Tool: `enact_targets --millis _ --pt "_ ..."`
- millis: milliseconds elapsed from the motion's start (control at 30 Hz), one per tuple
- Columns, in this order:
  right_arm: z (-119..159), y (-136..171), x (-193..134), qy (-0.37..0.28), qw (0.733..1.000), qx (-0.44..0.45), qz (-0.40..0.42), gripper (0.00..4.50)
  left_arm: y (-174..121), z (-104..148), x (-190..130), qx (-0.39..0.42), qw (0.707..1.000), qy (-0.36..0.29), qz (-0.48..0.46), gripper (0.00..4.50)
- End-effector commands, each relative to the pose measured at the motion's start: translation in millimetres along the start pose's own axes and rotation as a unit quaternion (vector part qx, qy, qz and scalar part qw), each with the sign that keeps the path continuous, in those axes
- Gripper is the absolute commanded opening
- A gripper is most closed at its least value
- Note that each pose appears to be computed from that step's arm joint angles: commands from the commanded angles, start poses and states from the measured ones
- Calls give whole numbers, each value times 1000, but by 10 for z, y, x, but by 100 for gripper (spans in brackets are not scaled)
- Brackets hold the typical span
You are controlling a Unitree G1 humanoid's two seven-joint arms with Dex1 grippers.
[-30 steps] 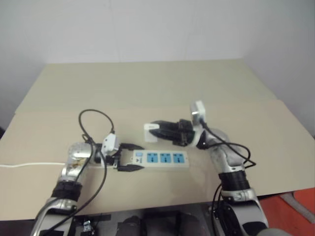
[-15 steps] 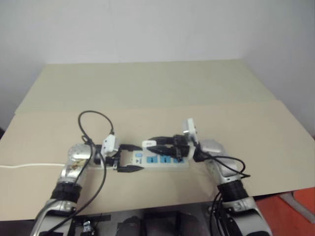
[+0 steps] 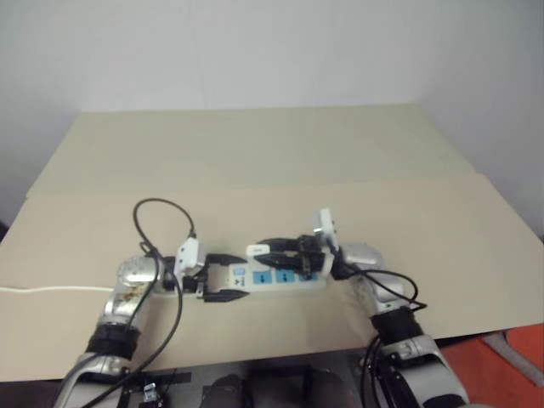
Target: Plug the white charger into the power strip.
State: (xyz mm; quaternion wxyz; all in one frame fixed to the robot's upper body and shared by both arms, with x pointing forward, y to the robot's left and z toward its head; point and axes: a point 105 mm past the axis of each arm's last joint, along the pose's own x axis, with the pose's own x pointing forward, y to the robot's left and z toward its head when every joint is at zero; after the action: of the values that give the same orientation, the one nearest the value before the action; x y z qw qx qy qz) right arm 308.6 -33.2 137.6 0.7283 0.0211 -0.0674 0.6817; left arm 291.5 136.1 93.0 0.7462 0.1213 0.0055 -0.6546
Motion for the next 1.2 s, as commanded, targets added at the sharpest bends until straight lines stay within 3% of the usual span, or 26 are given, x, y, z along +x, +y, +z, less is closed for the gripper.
enact_targets --millis 33,433,733,1200 --pt "45 -6 -46 -2 1000 -18 8 116 -5 1 5 -1 1000 2 10 323" --pt "-88 24 -103 -2 1000 -8 19 116 -14 -36 14 -8 1000 -2 26 323" --pt "-249 78 -191 54 995 -38 74 116 -18 -26 8 -6 1000 0 21 323" --pt "-258 -30 -36 103 984 -64 133 116 -50 -14 -4 -7 1000 1 22 323"
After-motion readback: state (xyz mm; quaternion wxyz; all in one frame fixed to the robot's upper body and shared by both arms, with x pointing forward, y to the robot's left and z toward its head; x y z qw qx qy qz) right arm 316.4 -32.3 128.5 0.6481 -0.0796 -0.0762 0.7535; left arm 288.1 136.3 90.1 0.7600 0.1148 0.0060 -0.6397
